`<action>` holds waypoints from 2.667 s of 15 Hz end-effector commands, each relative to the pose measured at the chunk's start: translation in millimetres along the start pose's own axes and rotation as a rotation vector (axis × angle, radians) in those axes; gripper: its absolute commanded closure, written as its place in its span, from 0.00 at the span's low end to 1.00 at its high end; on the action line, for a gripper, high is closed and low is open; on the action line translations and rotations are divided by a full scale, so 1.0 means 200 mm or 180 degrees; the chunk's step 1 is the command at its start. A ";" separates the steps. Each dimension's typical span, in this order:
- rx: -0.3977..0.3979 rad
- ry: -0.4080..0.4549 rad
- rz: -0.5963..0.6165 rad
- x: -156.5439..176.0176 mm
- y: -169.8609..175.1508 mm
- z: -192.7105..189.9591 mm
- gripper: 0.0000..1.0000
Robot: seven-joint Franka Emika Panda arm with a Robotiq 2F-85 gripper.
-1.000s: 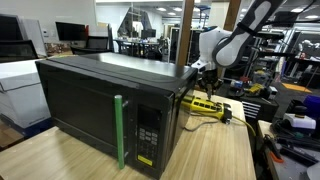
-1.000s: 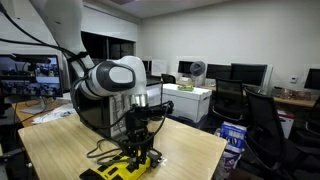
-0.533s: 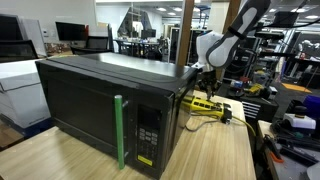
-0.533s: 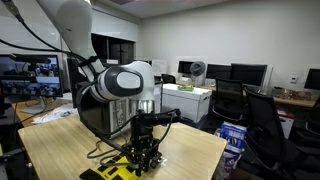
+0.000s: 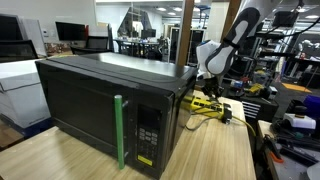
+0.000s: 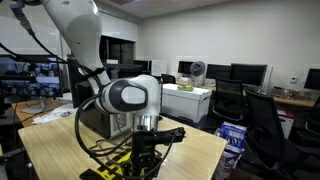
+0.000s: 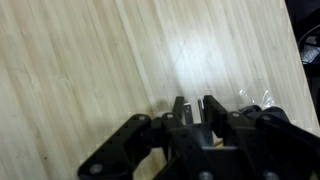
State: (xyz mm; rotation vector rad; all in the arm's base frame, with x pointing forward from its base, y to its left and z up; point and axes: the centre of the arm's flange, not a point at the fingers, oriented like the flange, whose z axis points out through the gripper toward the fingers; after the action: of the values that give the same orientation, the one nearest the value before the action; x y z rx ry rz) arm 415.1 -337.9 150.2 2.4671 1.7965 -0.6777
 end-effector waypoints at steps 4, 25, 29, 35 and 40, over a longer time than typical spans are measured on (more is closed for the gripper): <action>0.0149 0.0038 0.0080 0.06 0.02 0.08 0.48; -0.0086 0.0072 -0.0404 0.00 -0.13 -0.45 0.00; -0.0133 0.0147 -0.0727 0.05 -0.19 -0.46 0.00; -0.0178 0.0268 -0.1119 0.10 -0.28 -0.48 0.00; -0.0165 0.0301 -0.1365 0.12 -0.31 -0.45 0.00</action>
State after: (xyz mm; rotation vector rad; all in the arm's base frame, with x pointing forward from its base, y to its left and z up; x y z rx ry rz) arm 406.4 -276.2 234.2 2.1749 2.3063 -0.5658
